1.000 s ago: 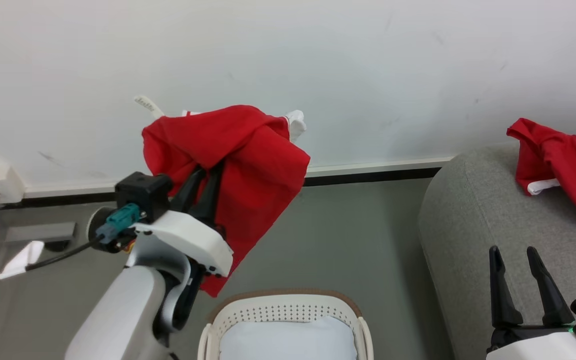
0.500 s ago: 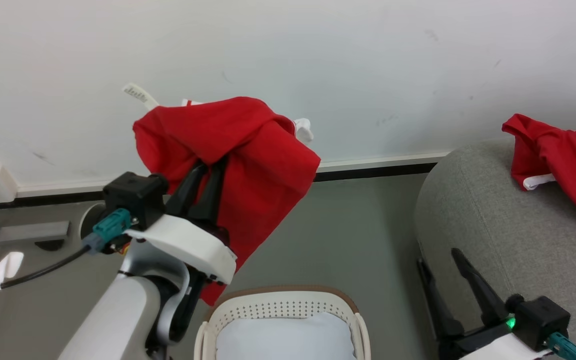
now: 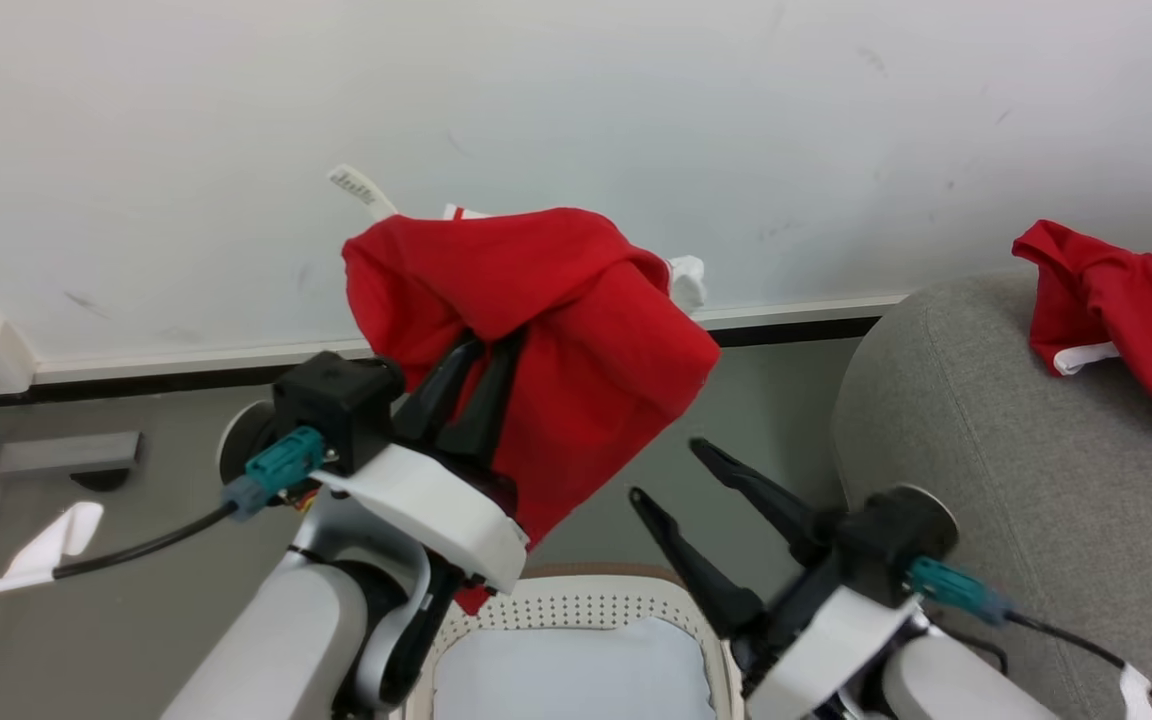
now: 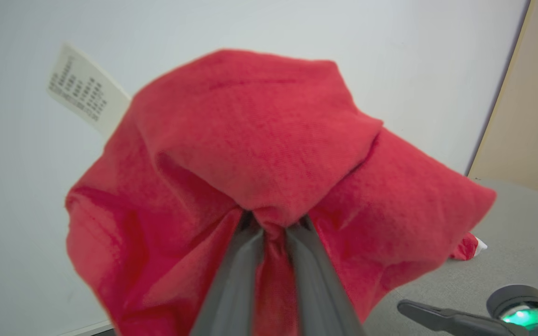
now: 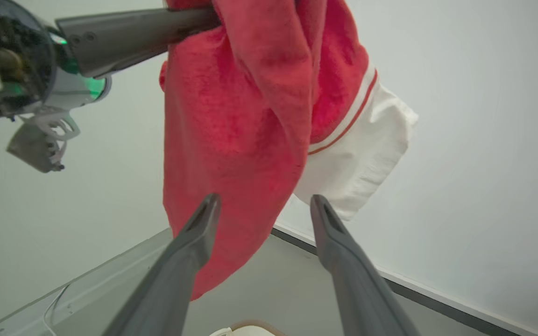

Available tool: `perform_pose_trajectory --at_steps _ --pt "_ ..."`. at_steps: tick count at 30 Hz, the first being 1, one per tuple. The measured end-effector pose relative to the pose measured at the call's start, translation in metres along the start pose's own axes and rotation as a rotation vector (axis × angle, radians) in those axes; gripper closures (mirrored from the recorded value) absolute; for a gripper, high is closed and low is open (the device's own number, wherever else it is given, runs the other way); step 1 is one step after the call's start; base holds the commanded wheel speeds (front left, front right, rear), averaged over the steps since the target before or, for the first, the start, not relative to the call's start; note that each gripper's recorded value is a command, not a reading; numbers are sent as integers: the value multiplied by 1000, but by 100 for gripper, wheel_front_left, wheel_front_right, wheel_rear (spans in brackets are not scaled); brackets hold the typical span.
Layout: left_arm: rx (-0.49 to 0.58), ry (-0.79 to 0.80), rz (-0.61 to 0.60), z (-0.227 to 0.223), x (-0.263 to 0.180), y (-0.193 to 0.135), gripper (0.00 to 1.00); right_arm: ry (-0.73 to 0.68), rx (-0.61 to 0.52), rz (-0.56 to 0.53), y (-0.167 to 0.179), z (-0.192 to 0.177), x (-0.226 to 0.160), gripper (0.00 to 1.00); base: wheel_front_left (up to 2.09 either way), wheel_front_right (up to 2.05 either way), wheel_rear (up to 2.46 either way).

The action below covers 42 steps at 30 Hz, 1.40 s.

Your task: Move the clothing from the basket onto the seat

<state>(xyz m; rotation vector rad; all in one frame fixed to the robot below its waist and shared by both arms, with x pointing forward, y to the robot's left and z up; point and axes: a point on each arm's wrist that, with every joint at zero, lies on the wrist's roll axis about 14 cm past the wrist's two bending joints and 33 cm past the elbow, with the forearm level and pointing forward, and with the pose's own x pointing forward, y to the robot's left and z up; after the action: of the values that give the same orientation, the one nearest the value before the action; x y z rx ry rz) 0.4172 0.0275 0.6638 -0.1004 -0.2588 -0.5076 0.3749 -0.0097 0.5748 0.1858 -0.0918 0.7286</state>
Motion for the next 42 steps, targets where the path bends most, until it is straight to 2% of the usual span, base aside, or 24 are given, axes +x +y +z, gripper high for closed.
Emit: perform_pose_trajectory --at_steps 8,13,23,24,25,31,33,34,35,36,42 --pt "-14 1 -44 0 2 -15 100 34 -88 102 16 -1 38 0 0 0 0" --pt "-23 0 -61 2 1 -22 100 53 -95 138 26 -8 51 0 0 0 0" --pt "-30 9 -64 2 -1 -25 100 1 -118 102 14 4 61 0 0 0 0" --pt "-33 11 -65 1 -1 -25 100 2 -113 102 14 4 61 61 0 0 0" --pt "-34 13 -66 0 -1 -26 100 1 -103 106 16 4 61 100 0 0 0" --pt "-39 27 -48 -6 2 -21 99 -18 -57 111 18 8 60 100 0 0 0" --pt "-37 30 -38 -8 3 -18 70 -25 -49 105 15 11 60 100 0 0 0" --pt "-34 33 -36 -9 3 -17 52 -32 -48 102 14 13 60 100 0 0 0" --pt "-25 40 -32 -12 3 -15 13 -39 -46 95 11 16 59 100 0 0 0" --pt "-15 47 -31 -15 2 -14 0 -48 -44 86 7 19 59 100 0 0 0" --pt "-7 76 -41 -27 -2 -18 0 -82 -50 23 -18 32 53 100 0 0 0"
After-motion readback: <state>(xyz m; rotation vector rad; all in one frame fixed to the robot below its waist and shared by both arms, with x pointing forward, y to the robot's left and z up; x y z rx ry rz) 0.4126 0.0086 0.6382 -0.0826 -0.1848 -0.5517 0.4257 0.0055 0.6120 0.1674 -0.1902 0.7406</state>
